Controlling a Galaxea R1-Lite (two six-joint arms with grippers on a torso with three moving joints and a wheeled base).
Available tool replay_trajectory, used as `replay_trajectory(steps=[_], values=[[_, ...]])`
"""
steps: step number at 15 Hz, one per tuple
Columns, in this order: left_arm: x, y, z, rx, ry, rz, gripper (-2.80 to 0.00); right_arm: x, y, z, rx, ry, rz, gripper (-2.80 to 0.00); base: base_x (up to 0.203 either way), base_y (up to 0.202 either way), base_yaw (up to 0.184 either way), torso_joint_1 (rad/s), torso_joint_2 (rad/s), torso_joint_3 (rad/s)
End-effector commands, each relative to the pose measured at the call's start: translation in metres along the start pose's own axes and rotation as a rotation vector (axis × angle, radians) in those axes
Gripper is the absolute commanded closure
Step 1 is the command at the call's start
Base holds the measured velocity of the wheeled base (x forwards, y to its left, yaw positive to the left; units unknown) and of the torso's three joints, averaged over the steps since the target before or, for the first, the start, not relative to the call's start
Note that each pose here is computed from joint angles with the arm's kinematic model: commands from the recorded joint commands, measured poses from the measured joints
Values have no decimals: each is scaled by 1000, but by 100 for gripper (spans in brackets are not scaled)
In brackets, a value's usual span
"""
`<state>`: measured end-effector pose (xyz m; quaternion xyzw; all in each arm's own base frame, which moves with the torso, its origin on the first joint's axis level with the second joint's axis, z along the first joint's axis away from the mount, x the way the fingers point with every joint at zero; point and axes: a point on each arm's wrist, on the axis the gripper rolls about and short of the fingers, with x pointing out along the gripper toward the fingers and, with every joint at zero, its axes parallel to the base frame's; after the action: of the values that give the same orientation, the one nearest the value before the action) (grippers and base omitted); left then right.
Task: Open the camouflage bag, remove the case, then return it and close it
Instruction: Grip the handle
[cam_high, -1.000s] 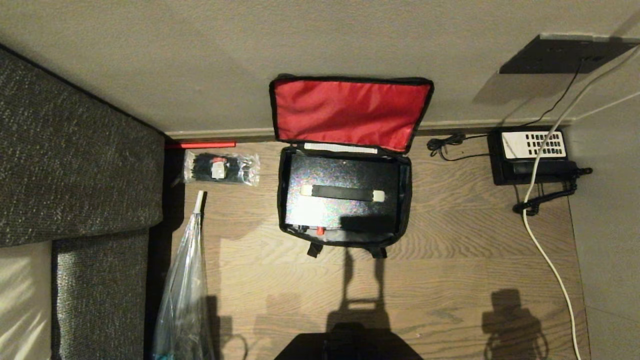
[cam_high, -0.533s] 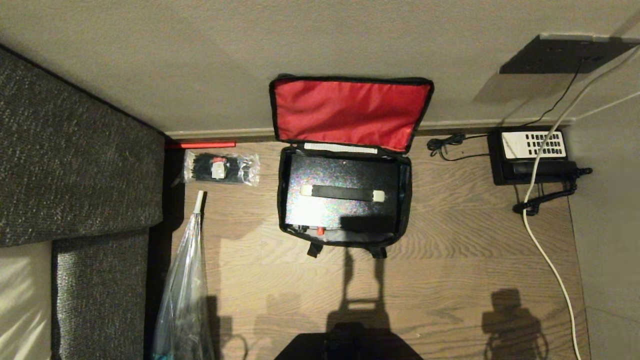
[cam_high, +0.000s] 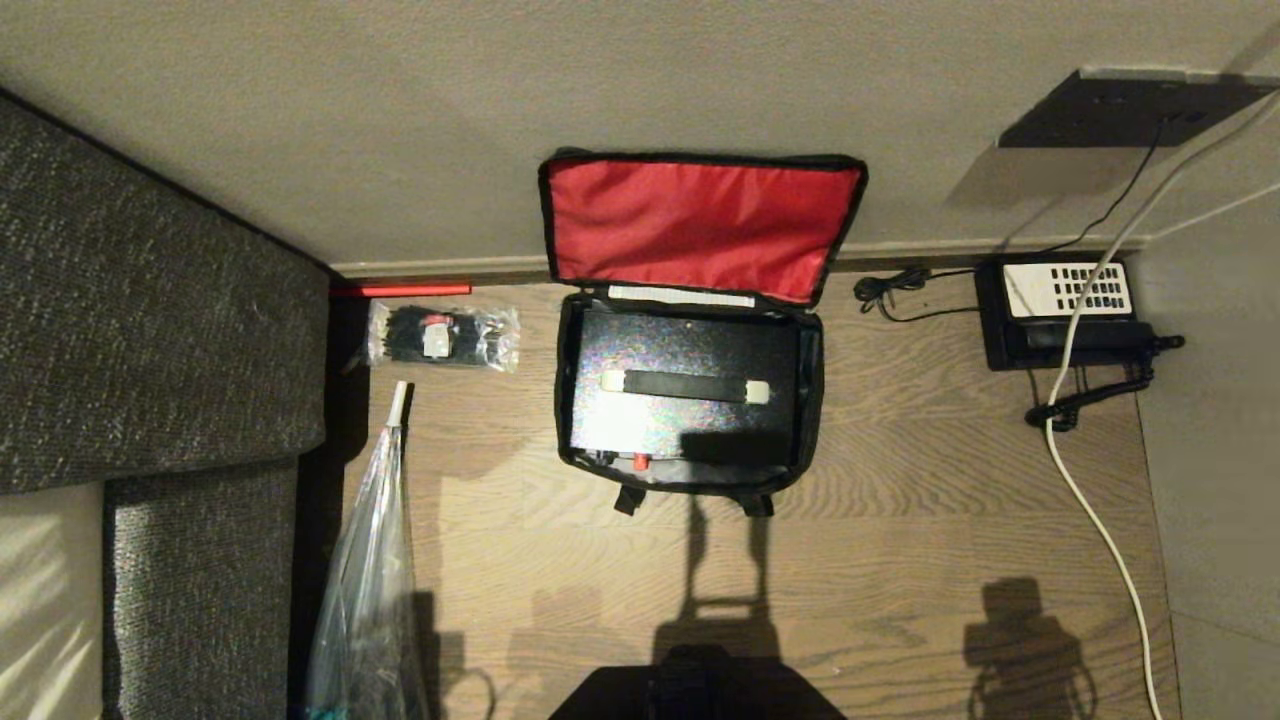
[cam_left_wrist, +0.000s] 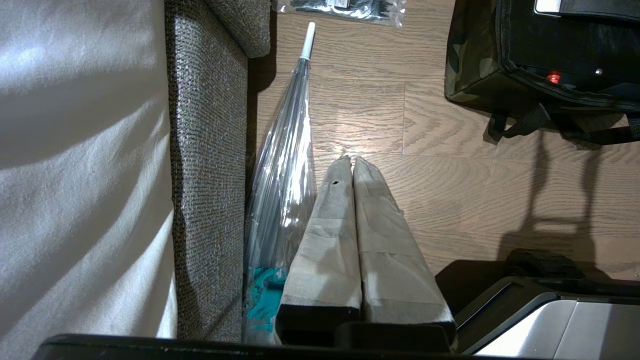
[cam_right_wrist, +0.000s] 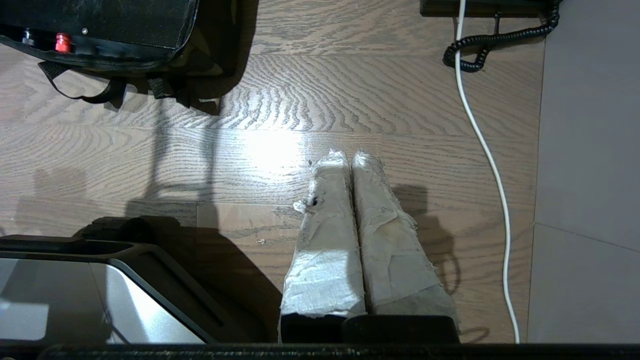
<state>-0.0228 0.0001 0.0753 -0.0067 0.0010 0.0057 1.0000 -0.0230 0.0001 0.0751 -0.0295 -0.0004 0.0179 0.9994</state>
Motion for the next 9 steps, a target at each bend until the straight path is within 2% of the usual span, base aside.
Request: replay_trajectory(steps=[1, 5, 9], values=[[0, 0, -1, -2, 1, 1, 0, 0, 0, 0, -1, -2, 1, 0, 0, 0, 0, 0, 0, 0], [0, 0, -1, -3, 1, 1, 0, 0, 0, 0, -1, -2, 1, 0, 0, 0, 0, 0, 0, 0], [0, 0, -1, -2, 1, 1, 0, 0, 0, 0, -1, -2, 1, 0, -135, 0, 1, 3, 2, 2]])
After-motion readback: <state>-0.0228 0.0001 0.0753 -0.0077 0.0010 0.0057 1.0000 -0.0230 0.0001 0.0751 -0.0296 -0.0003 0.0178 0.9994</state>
